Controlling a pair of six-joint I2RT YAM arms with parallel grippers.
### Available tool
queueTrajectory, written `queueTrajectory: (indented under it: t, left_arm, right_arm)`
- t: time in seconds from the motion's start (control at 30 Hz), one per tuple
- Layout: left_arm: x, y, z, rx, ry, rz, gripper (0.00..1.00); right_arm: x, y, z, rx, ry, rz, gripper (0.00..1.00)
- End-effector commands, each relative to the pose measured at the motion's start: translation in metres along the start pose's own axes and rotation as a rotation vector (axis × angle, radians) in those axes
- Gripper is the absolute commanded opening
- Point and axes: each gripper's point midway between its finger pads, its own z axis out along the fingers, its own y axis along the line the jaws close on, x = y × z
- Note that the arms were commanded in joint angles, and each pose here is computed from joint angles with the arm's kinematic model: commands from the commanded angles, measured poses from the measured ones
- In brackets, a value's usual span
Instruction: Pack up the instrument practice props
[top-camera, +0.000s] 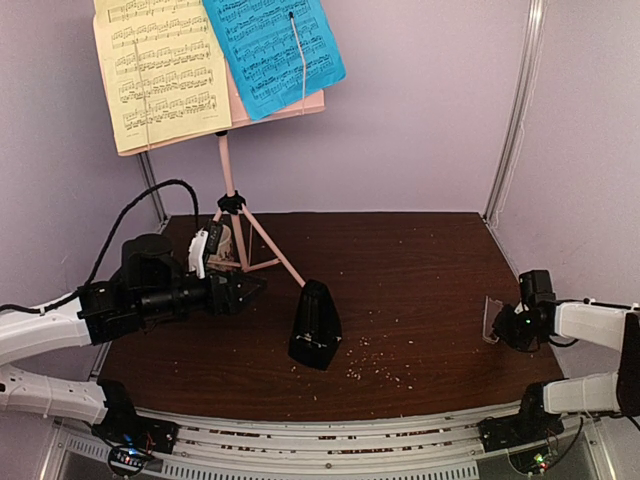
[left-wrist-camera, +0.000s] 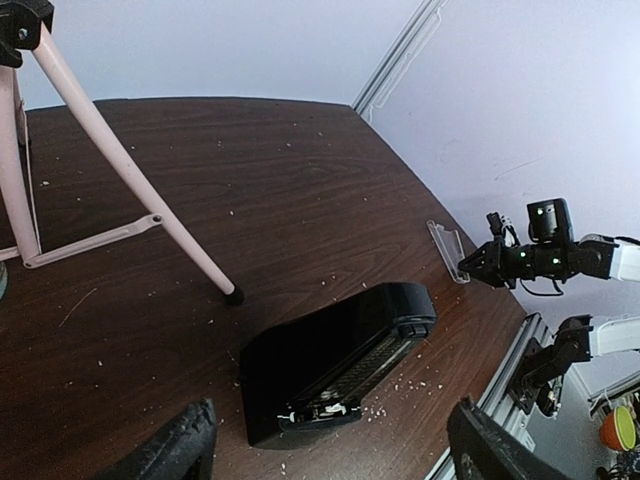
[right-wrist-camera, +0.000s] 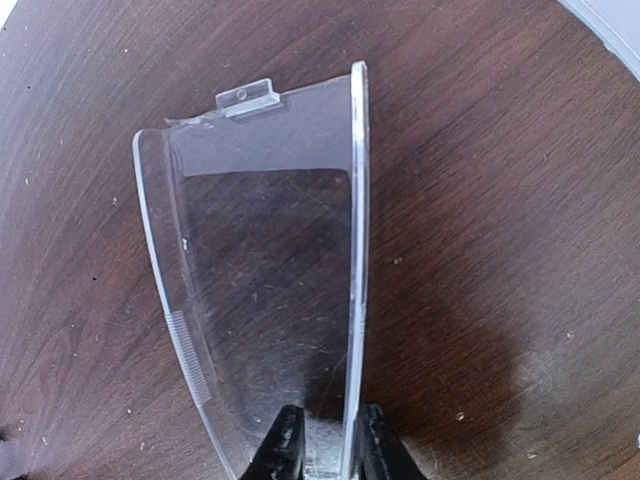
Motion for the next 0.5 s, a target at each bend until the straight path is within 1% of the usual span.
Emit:
queueTrajectory:
  t: [0.0,0.1,0.13,0.23,0.37,0.47]
  left_arm:
    - [-0.009,-0.008,0.001,0.038,-0.038,-0.012,0.83]
    - [-0.005,-0.006,0.005,0.032,-0.025,-0.021,0.83]
    - [-0.003,-0.005,0.006,0.032,-0.022,-0.027,0.83]
    - [-0.002,-0.005,0.006,0.044,-0.033,-0.043,0.84]
    - [0.003,-0.002,0.008,0.042,-0.028,-0.054,0.84]
    - [0.017,0.009,0.015,0.009,0.003,-0.058,0.85]
  right_arm:
    - [0.008,-0.004,0.003,0.009,0.034,-0.01,0.17]
    - [0.011,-0.006,0.004,0.007,0.04,-0.011,0.13]
    - [0.012,-0.005,0.004,0.003,0.042,-0.014,0.08]
    - [0.012,-0.004,0.004,-0.007,0.044,-0.016,0.01]
    - [0.012,0.001,0.0,-0.034,0.041,-0.017,0.0]
    - [0.011,0.012,-0.007,-0.094,0.042,-0.018,0.0]
